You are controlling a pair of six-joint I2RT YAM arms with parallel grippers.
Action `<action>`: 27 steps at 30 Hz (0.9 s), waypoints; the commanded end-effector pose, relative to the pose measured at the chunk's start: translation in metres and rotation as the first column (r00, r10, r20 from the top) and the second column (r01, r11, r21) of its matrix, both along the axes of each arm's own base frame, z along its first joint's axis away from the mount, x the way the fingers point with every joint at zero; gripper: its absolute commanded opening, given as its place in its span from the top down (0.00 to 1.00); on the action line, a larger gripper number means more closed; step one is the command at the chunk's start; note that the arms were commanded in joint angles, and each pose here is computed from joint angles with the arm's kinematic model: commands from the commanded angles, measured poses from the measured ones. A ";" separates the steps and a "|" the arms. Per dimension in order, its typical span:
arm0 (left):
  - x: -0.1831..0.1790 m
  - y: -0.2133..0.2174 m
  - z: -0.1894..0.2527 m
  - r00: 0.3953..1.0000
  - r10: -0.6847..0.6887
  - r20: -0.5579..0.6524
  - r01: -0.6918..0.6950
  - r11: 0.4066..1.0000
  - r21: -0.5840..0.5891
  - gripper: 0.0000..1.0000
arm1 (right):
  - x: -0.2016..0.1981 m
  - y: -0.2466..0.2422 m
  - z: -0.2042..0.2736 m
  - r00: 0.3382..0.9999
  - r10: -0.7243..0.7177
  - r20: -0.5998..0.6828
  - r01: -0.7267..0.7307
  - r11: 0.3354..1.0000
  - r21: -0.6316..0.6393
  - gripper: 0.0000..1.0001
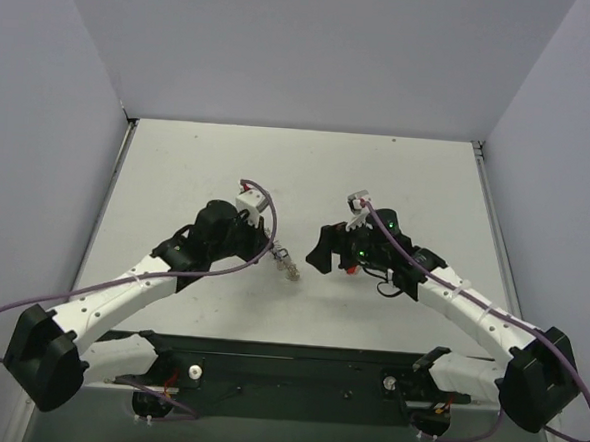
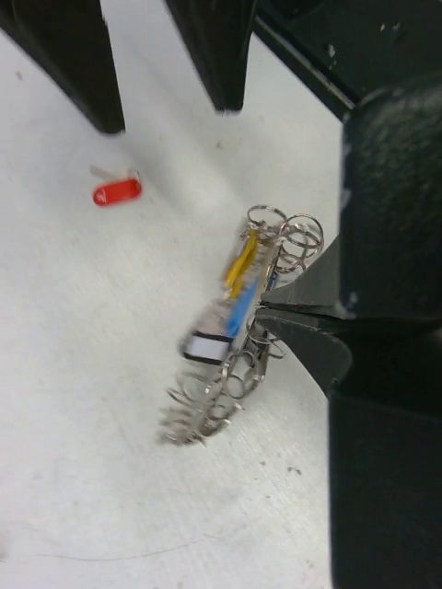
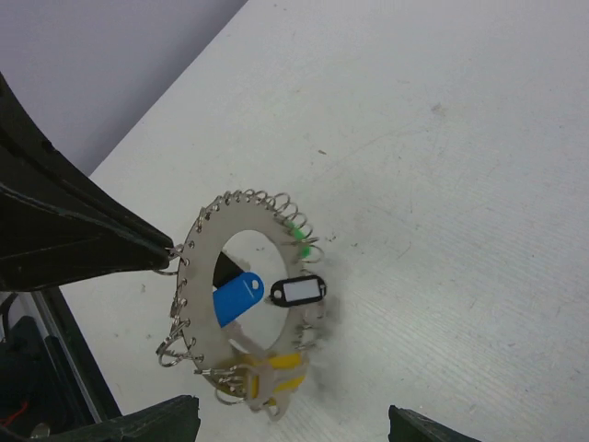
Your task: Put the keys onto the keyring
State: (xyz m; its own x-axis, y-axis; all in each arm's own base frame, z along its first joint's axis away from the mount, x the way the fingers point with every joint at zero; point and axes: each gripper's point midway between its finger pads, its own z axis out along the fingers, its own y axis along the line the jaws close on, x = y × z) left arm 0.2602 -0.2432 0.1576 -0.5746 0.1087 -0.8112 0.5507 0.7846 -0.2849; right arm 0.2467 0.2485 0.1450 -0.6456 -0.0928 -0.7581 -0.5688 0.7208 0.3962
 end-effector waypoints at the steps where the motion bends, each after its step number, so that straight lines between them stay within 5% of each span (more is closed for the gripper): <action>1: -0.018 -0.021 0.092 0.960 -0.161 0.229 0.199 0.968 -0.152 1.00 | 0.002 0.009 0.064 0.991 0.040 0.127 -0.053 0.994 0.100 0.18; 8: -0.054 -0.020 0.163 0.857 -0.287 0.428 0.389 0.904 -0.174 1.00 | -0.020 0.009 0.137 0.953 0.107 0.283 -0.165 0.968 0.188 0.17; 16: -0.093 -0.038 0.194 0.760 -0.462 0.456 0.601 0.767 -0.225 1.00 | -0.068 0.016 0.201 0.876 0.257 0.409 -0.390 0.876 0.285 0.23; 27: -0.115 -0.044 0.243 0.696 -0.431 0.575 0.690 0.623 -0.369 1.00 | -0.094 0.031 0.229 0.830 0.342 0.442 -0.514 0.777 0.364 0.51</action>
